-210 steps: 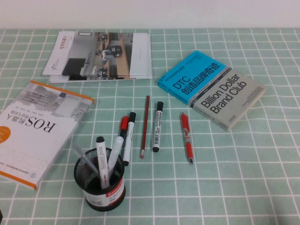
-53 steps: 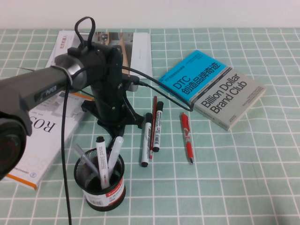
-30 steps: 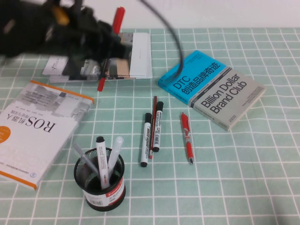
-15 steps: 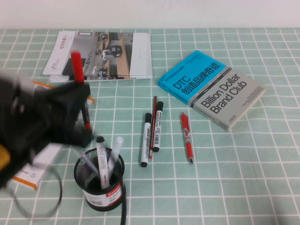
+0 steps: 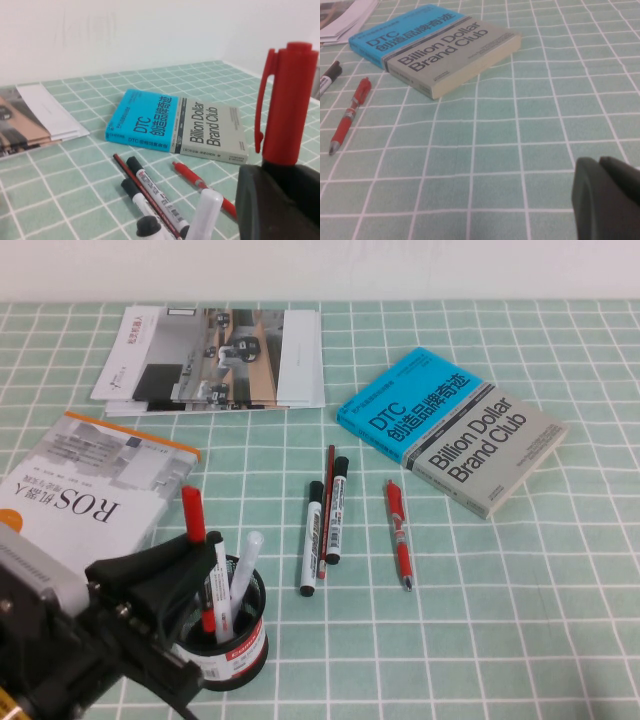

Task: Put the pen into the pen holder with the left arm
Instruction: Place the pen onto the pen holder

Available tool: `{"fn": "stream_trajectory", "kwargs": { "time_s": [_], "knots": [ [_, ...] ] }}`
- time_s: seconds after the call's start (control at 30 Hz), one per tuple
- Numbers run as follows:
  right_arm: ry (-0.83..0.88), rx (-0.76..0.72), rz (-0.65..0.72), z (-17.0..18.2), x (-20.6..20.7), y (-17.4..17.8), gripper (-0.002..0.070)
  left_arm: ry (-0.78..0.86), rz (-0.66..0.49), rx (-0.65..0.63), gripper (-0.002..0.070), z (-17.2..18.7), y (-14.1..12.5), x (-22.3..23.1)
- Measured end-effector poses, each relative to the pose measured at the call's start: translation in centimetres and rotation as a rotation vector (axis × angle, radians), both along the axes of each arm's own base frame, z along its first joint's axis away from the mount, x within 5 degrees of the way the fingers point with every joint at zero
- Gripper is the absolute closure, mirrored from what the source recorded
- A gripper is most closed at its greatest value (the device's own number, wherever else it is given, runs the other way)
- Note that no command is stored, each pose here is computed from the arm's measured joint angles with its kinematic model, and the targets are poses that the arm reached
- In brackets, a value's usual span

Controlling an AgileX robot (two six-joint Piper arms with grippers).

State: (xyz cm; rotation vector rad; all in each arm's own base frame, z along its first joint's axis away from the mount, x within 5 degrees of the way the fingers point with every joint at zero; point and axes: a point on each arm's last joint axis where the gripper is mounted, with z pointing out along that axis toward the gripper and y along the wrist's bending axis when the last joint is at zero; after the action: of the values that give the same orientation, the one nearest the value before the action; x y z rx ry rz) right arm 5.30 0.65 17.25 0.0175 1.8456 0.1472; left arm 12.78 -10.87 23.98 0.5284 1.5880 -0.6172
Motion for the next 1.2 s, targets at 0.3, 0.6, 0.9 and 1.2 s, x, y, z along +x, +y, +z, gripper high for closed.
{"fn": "stream_trajectory", "kwargs": {
  "time_s": [0.3, 0.6, 0.9, 1.2],
  "knots": [
    [0.000, 0.000, 0.000, 0.0, 0.0, 0.0, 0.0696, -0.059, -0.017, 0.014, 0.0612, -0.5, -0.8, 0.8],
    [0.000, 0.000, 0.000, 0.0, 0.0, 0.0, 0.0696, -0.094, -0.013, 0.015, 0.0612, -2.2, -2.1, 2.4],
    [0.000, 0.000, 0.000, 0.0, 0.0, 0.0, 0.0696, -0.069, 0.033, 0.022, 0.0613, -4.4, -2.7, 3.8],
    [0.000, 0.000, 0.000, 0.0, 0.0, 0.0, 0.0696, -0.027, 0.031, 0.009, 0.0604, -5.3, -2.9, 4.1]
  ]
}}
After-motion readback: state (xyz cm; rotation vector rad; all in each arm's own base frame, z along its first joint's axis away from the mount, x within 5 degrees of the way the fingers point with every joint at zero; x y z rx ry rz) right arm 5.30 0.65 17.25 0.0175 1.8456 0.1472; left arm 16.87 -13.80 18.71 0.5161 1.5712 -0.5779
